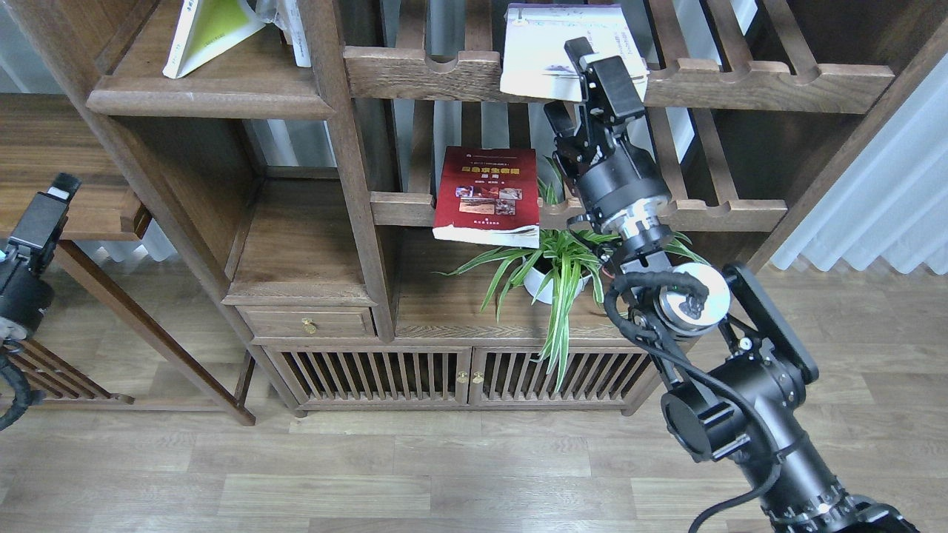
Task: Organize books on shelf
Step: 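Reach the right gripper up and grasp the white book on the upper shelf, then pull the white book off the upper shelf with the right gripper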
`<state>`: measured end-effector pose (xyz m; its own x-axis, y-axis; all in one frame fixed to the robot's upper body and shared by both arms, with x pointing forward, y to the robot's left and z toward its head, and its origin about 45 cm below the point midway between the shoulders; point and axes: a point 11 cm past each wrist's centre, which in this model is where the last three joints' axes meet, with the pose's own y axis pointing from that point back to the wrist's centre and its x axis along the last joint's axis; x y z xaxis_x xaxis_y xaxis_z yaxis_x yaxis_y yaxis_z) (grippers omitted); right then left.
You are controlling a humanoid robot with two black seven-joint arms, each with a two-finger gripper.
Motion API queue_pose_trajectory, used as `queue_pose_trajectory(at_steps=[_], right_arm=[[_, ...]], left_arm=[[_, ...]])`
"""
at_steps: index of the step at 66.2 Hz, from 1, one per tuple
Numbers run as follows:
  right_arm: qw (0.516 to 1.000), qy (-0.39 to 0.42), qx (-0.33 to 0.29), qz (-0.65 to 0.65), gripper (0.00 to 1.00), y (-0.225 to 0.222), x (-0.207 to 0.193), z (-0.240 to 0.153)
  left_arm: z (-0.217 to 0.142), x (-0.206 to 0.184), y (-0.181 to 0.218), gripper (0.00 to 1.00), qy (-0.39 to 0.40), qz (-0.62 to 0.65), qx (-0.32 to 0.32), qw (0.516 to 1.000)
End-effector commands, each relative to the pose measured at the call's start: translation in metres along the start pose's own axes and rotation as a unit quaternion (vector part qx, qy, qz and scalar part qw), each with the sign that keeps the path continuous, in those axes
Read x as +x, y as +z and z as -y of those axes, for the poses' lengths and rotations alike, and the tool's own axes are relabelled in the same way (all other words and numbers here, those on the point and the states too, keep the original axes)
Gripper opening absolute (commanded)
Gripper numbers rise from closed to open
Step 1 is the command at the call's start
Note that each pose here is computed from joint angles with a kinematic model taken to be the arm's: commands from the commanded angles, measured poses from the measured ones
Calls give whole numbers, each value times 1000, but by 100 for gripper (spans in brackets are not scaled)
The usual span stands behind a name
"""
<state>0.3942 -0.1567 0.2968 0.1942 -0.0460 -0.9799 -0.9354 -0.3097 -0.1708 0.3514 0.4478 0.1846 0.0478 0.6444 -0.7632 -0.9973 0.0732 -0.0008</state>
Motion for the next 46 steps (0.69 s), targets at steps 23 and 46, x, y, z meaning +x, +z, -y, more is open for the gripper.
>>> queue_pose_trajectory(at_steps=[23, 46], right_arm=[[998, -2, 62, -5, 13, -14, -4, 7], [998, -20, 56, 2, 6, -9, -6, 6]], left_arm=[[0, 0, 8, 100, 0, -2, -13, 1000], [-15, 14, 15, 100, 19, -3, -23, 1000]])
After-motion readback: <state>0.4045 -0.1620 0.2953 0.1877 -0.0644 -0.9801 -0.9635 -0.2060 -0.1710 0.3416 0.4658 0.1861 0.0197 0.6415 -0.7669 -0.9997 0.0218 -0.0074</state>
